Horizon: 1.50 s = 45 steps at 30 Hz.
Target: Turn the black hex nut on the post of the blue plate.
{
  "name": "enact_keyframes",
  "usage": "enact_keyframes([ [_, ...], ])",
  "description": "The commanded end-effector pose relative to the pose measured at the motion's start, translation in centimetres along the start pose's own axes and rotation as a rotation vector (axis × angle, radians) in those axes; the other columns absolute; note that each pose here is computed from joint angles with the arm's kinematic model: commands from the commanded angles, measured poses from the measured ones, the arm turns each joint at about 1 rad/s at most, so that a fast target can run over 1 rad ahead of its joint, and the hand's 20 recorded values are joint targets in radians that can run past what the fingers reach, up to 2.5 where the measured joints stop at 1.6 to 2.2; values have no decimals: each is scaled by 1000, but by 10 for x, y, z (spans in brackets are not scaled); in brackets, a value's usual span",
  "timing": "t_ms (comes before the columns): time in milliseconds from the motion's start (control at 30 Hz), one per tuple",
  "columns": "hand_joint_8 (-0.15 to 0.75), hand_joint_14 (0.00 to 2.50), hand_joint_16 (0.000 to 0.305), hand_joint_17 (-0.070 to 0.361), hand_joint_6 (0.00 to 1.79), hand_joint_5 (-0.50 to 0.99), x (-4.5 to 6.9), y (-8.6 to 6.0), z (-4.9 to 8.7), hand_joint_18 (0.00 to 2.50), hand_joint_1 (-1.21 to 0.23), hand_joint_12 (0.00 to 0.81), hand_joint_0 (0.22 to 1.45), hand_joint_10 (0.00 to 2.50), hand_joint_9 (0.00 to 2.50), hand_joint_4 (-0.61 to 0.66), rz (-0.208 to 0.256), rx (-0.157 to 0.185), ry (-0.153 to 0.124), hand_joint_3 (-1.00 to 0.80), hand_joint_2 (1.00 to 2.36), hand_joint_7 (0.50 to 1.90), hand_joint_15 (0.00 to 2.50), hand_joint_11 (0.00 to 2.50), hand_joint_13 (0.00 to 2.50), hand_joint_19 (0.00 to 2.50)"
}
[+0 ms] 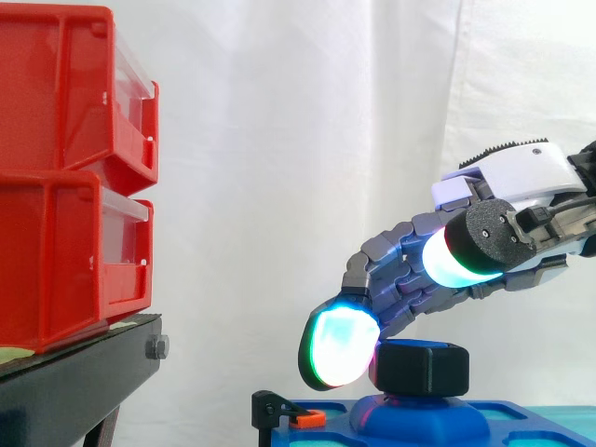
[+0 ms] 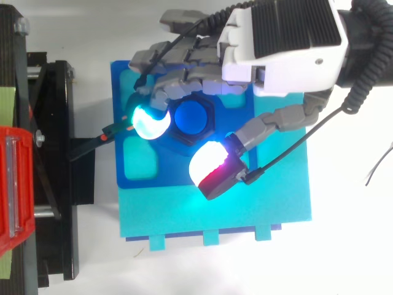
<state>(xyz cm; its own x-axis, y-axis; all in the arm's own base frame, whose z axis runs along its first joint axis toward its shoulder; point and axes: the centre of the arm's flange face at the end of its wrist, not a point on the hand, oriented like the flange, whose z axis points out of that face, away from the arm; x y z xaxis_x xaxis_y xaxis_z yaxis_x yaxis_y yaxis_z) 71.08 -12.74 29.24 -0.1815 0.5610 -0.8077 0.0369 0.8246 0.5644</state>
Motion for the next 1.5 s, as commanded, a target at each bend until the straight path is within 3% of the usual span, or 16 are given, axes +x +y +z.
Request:
enact_keyframes([
  [0, 228, 0, 56, 125, 502, -214, -3, -6, -2, 0, -339, 365, 456, 0, 160, 179, 0, -3, 2, -500, 1000, 809, 0, 0, 122, 7],
  [267, 230, 0, 56, 125, 502, -214, -10, -18, -7, 0, -339, 365, 456, 0, 163, 179, 1, -17, 16, -500, 1000, 806, 0, 0, 123, 8],
  [567, 229, 0, 55, 125, 502, -214, -27, -45, -20, 0, -339, 365, 457, 0, 160, 179, 5, -40, 28, -500, 1000, 810, 0, 0, 122, 8],
  [767, 229, 0, 55, 124, 502, -214, -32, -50, -22, 0, -339, 364, 457, 0, 162, 180, 6, -48, 21, -500, 1000, 811, 0, 0, 121, 8],
  [1067, 229, 0, 55, 125, 502, -214, -49, -27, -13, 0, -341, 364, 457, 0, 163, 181, -6, -73, -6, -500, 1000, 809, 0, 0, 121, 7],
  [1233, 228, 0, 55, 125, 502, -213, -47, -17, -6, 0, -340, 365, 456, 0, 167, 182, -16, -81, -41, -500, 1000, 808, 0, 0, 122, 7],
  [1333, 228, 0, 55, 125, 502, -214, -45, -12, -2, 0, -341, 364, 456, 0, 167, 181, -31, -52, -65, -500, 1000, 810, 0, 0, 124, 9],
  [1467, 228, 0, 55, 125, 502, -213, -38, -2, 1, 0, -341, 365, 456, 0, 167, 184, -36, -41, -61, -500, 1000, 811, 0, 0, 125, 8],
])
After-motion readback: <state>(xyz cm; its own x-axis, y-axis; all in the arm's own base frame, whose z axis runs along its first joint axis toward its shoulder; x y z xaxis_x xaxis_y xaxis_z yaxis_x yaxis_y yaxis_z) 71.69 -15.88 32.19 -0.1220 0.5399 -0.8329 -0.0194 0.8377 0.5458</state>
